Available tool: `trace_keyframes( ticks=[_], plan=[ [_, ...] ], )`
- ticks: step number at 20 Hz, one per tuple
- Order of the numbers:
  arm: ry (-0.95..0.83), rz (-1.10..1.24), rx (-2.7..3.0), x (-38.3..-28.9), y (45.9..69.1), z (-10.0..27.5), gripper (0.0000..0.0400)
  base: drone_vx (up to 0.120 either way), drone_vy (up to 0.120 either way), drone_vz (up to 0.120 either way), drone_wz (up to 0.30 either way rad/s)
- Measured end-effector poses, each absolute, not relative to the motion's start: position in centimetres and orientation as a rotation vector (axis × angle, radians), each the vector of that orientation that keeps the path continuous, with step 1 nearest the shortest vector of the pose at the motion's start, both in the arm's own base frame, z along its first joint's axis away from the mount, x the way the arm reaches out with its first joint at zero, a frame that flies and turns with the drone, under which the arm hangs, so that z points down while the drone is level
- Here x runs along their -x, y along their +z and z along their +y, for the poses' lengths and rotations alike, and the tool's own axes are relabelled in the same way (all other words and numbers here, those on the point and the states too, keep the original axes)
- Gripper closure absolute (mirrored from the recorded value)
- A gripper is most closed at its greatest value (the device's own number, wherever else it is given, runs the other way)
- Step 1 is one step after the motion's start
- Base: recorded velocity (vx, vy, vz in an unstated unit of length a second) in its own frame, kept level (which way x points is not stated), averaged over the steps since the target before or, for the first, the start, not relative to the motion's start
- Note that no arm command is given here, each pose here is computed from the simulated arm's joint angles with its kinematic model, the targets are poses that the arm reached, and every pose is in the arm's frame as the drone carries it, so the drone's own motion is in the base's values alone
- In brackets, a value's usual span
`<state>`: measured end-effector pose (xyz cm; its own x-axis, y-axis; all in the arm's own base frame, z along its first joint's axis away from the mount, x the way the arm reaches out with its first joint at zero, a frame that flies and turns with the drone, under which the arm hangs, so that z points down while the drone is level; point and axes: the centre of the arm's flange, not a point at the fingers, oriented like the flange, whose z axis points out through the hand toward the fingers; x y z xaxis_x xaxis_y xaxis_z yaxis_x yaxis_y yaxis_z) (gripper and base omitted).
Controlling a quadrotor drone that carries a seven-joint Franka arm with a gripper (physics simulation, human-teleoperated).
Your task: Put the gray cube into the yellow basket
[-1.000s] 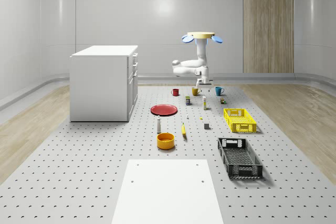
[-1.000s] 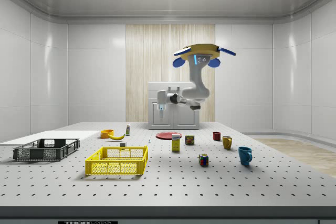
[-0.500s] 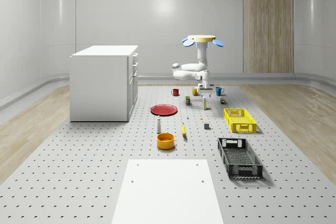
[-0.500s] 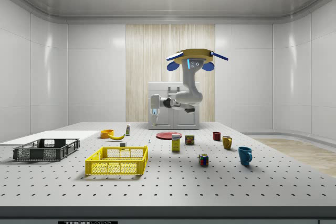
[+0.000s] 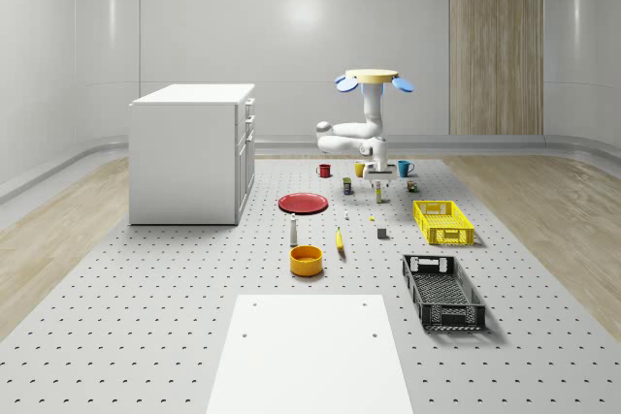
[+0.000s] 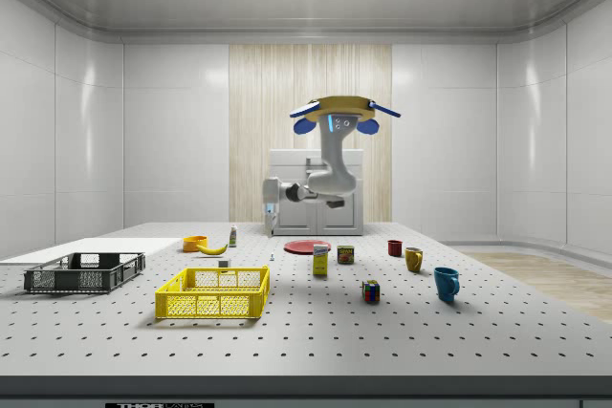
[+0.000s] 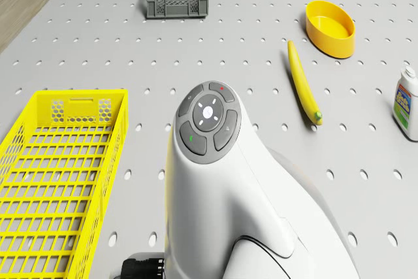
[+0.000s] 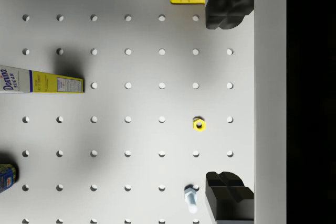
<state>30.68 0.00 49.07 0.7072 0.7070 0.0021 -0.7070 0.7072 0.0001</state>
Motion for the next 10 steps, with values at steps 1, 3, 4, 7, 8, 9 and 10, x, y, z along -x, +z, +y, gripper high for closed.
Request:
trace_keyframes(
  ticks=[1,3,4,7,8,9,10],
  plan=[
    [0.785,-0.002,-0.001,-30.68,49.07,0.00,0.0000,0.120,0.000,-0.120,0.000],
    [0.785,-0.002,-0.001,-30.68,49.07,0.00,0.0000,0.120,0.000,-0.120,0.000],
    [0.785,-0.002,-0.001,-30.68,49.07,0.00,0.0000,0.120,0.000,-0.120,0.000],
    [0.785,-0.002,-0.001,-30.68,49.07,0.00,0.0000,0.120,0.000,-0.120,0.000],
    [0.785,-0.002,-0.001,-30.68,49.07,0.00,0.0000,0.120,0.000,-0.120,0.000],
    [0.785,-0.002,-0.001,-30.68,49.07,0.00,0.0000,0.120,0.000,-0.120,0.000],
    [0.785,-0.002,-0.001,-30.68,49.07,0.00,0.0000,0.120,0.000,-0.120,0.000]
  ],
)
